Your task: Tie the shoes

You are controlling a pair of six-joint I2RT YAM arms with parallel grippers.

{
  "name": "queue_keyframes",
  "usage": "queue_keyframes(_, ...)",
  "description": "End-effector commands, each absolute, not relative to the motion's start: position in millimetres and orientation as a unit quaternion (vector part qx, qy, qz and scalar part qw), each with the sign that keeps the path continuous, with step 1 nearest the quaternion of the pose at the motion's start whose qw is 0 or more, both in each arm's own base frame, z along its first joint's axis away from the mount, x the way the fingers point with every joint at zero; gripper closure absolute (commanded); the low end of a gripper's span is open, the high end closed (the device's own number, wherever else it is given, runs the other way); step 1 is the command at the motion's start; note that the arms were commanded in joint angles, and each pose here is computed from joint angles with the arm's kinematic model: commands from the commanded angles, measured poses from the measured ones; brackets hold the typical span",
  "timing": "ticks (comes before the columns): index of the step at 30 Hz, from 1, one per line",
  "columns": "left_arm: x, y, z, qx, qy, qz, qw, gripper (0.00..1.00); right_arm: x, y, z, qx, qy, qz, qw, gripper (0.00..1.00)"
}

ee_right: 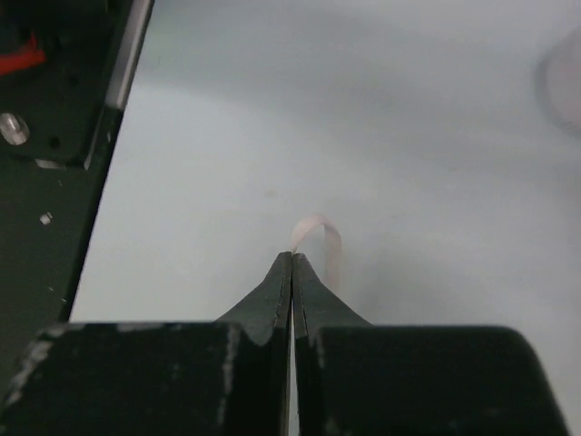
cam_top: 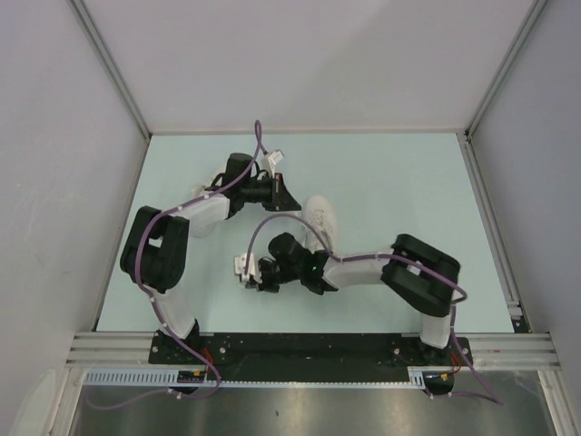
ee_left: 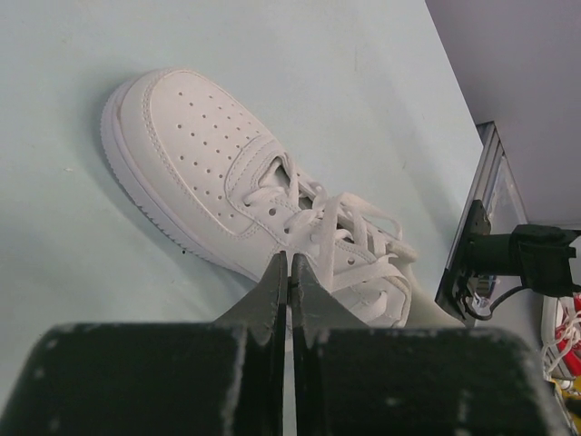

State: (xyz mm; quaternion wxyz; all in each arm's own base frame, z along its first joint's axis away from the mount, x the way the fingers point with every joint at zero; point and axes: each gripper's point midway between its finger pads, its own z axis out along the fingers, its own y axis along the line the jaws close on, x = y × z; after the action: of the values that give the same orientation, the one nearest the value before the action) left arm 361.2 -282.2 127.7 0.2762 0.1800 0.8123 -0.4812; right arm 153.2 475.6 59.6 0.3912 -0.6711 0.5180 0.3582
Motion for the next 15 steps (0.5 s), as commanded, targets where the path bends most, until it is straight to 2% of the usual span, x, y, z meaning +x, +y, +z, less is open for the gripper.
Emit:
queue_keyframes(1,372.5,-283.4,158.4,0.213,0.793,-0.478,0.311,1.00,185.0,460.4,194.4,-0.593,0.505,0.388,0.493,1.00)
queue_keyframes(2,376.2,-284.2,170.7,0.220,0.788,-0.476,0.323,1.00,185.3,449.1,227.3,-0.580,0.494,0.392,0.515,1.00)
queue_keyframes(6,378.3,-280.6,195.6,0.250,0.780,-0.456,0.346,1.00,204.1,397.6,257.1,-0.546,0.544,0.376,0.515,1.00)
queue_keyframes(8,375.4,-277.4,204.0,0.260,0.783,-0.447,0.347,1.00,220.9,370.6,260.7,-0.523,0.577,0.359,0.513,1.00)
queue_keyframes(15,362.8,-261.6,238.9,0.311,0.765,-0.405,0.393,1.00,221.9,280.8,270.6,-0.465,0.652,0.306,0.514,1.00)
